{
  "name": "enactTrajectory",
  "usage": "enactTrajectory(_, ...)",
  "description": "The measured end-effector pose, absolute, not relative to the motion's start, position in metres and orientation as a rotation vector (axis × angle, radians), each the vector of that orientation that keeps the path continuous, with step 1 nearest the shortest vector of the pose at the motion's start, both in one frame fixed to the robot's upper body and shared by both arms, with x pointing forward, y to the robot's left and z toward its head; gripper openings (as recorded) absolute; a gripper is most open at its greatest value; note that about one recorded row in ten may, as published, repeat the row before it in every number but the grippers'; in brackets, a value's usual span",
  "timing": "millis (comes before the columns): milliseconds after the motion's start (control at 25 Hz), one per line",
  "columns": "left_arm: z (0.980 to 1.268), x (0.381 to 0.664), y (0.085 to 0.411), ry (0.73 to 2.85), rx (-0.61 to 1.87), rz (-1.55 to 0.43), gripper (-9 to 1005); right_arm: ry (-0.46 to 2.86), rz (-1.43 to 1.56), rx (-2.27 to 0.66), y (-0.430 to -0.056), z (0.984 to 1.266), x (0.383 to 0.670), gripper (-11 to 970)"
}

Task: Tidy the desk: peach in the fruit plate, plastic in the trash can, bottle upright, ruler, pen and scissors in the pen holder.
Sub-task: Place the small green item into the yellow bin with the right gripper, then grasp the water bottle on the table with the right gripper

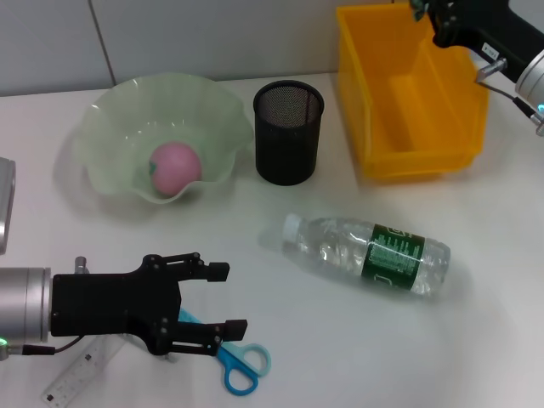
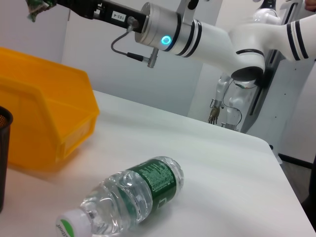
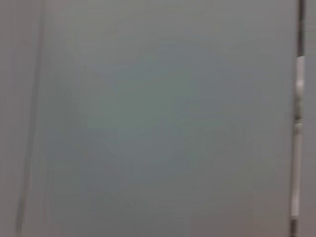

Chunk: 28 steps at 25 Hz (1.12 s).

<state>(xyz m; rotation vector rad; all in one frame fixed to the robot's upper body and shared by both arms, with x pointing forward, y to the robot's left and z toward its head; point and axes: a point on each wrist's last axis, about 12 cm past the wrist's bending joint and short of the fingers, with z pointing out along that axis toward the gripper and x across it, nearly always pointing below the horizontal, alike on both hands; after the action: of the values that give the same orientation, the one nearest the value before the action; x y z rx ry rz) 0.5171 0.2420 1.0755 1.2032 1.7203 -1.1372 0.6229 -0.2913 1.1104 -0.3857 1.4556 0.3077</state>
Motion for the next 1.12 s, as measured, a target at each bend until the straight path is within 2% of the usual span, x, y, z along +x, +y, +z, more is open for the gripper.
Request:
enactTrajectory(480,1.075,0.518,0.242,1.716,1.203,-1.129,860,1.537,0.284,-0.326,-0.289,1.099,0.628,54)
enactTrajectory(800,1.075,0.518,0.241,1.714,1.205,-1.128,860,1.546,0.298,-0.313,-0.289,1.096,0.627,246)
enactTrajectory(1000,1.076,0.518,0.241,1.712,1.206,-1.129,860,1.543,0.314,-0.304,-0.288,1.097,0.627,479)
enactTrajectory(1120,1.076,0.519,0.241,1.71,1.208,-1.13,860,1.541,0.317,-0.304,-0.288,1.097,0.627,576)
